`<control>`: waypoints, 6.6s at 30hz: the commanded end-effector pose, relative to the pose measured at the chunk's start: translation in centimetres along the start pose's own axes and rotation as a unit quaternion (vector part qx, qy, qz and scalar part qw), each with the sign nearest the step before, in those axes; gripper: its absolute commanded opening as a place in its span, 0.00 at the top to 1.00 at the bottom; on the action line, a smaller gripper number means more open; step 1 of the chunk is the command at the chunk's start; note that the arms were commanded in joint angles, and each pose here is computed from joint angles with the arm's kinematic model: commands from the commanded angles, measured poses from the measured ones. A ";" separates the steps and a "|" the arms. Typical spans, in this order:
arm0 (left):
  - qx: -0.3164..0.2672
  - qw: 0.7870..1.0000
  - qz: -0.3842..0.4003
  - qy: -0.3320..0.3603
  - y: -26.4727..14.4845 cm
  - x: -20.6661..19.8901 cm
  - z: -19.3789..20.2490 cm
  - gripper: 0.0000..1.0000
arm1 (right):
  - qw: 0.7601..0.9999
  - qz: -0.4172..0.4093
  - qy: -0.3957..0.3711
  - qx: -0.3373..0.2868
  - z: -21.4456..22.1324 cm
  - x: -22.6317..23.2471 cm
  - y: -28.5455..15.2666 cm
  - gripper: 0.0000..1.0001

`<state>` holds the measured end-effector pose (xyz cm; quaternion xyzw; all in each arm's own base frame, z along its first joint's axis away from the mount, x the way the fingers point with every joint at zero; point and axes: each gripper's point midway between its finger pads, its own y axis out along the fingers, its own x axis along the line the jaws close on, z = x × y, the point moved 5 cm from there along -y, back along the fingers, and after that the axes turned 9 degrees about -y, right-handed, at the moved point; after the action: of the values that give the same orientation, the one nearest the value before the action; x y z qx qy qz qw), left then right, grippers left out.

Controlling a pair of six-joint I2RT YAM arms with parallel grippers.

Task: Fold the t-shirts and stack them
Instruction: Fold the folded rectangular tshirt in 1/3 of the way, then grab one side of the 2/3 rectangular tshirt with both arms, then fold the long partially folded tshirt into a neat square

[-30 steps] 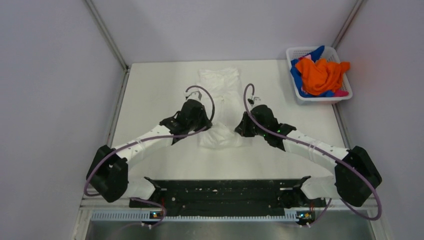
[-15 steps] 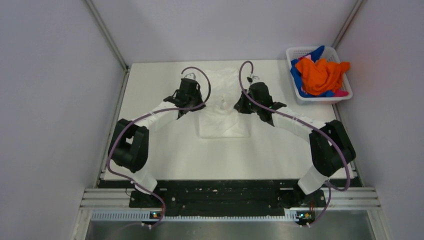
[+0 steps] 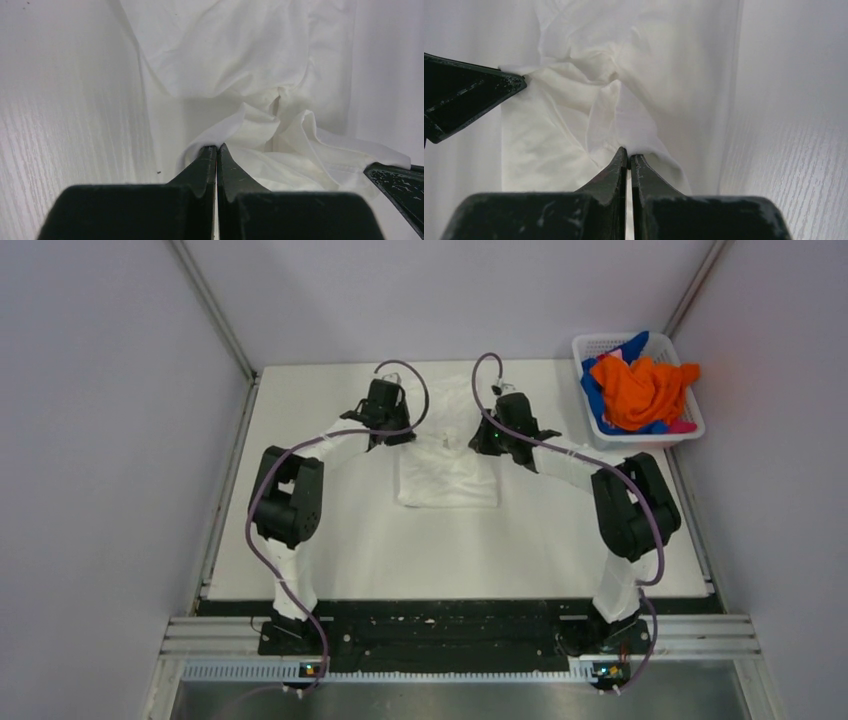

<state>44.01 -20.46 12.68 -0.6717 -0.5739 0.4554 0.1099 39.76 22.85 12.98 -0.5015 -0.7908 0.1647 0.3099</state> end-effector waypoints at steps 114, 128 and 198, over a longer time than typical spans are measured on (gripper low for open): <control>0.158 0.984 -0.031 -0.082 -14.3 9.0 18.2 1.00 | 0.981 -0.093 0.069 0.153 16.5 0.1 -13.9 1.00; 0.030 0.989 0.124 -0.072 -22.8 3.6 13.1 1.00 | 0.969 -0.247 -0.006 -0.022 7.7 6.6 -21.6 1.00; -0.005 0.993 0.113 -0.023 -1.2 -4.3 -7.5 0.08 | 0.971 -0.232 0.014 -0.051 -6.7 0.5 -0.3 0.01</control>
<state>48.42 -19.44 19.61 -0.6999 -0.5235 0.4837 0.0450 44.81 18.98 14.99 -0.3895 -0.8462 0.0838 0.3538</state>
